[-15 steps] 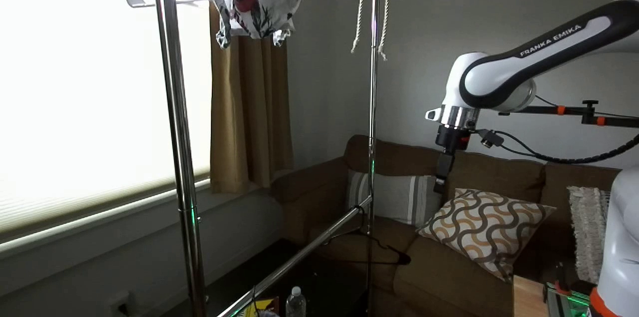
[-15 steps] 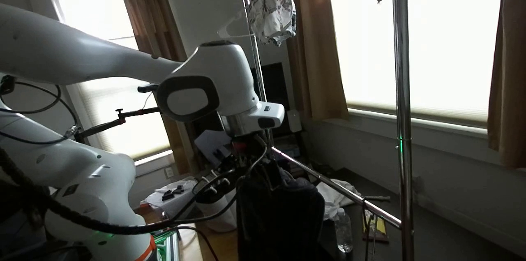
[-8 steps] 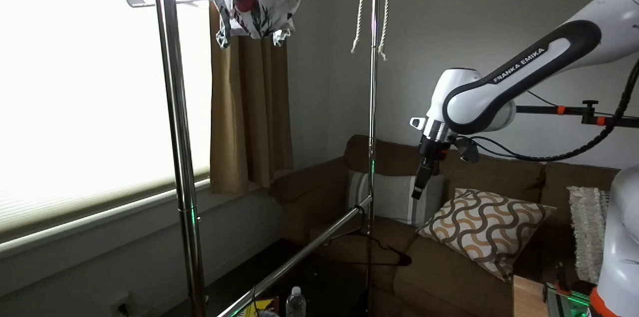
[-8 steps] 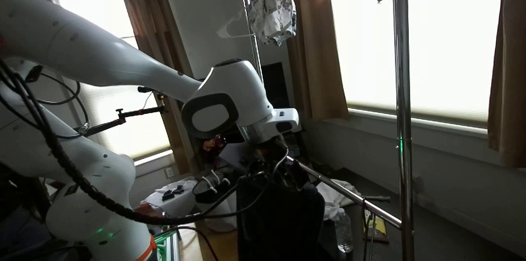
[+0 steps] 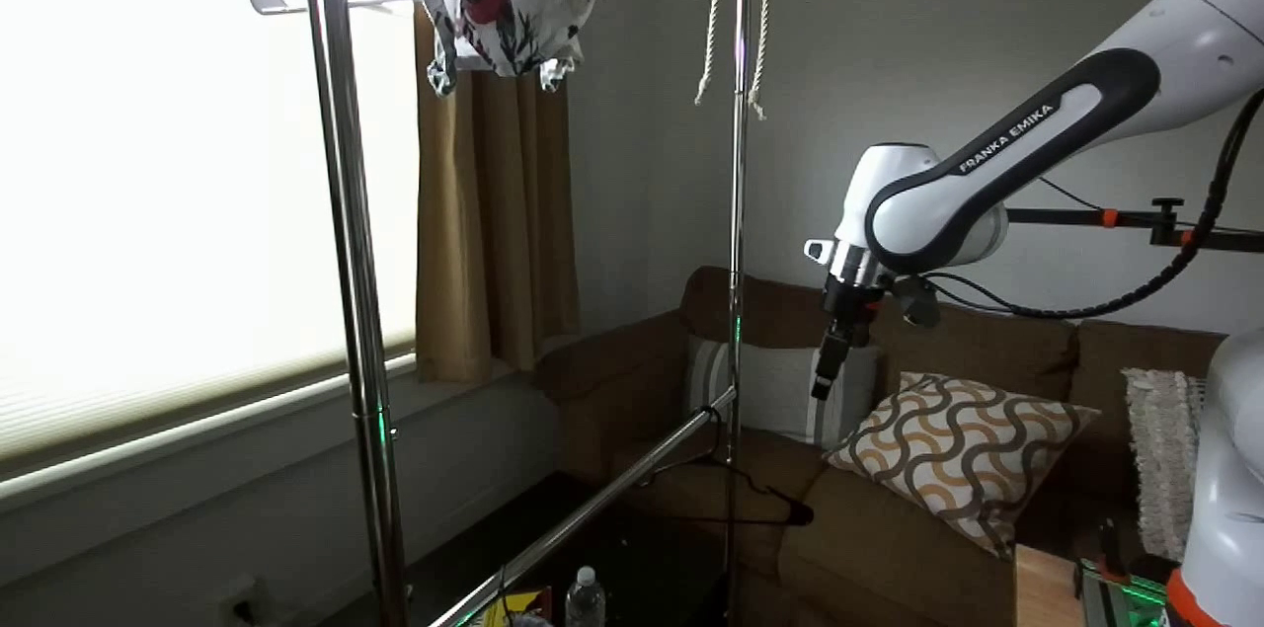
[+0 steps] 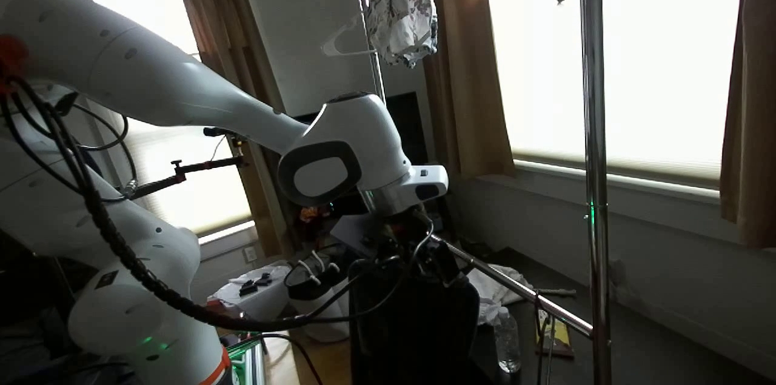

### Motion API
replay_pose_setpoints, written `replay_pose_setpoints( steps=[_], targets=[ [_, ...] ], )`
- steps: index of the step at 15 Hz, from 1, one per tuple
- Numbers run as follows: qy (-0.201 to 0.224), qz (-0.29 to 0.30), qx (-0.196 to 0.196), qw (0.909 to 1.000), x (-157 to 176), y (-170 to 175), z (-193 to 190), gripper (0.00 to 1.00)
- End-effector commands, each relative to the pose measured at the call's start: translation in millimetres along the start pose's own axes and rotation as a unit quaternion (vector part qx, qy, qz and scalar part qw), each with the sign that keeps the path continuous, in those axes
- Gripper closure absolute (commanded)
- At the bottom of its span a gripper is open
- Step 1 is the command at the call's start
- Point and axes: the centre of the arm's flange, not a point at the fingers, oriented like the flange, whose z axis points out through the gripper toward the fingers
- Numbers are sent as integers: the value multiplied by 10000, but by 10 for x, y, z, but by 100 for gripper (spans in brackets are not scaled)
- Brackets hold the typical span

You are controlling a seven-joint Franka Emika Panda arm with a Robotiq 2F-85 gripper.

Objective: Move the black clothes hanger from the bottom rail to the top rail

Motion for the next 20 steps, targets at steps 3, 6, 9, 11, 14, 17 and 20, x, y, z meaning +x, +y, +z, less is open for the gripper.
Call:
replay_pose_setpoints(
  steps=[3, 6, 9, 11, 14, 17, 20],
  targets=[
    [-142, -221, -111, 9996, 123, 40, 364, 0],
    [-187, -292, -364, 9987, 149, 115, 798, 0],
    [-481, -193, -492, 9974, 62, 337, 1310, 0],
    [-749, -93, -561, 9956, -14, 505, 1642, 0],
    [-1246, 43, -581, 9905, -97, 802, 2072, 0],
    [-1288, 154, -573, 9899, -212, 791, 1995, 0],
    [-1511, 278, -682, 9858, -149, 973, 2232, 0]
  ],
)
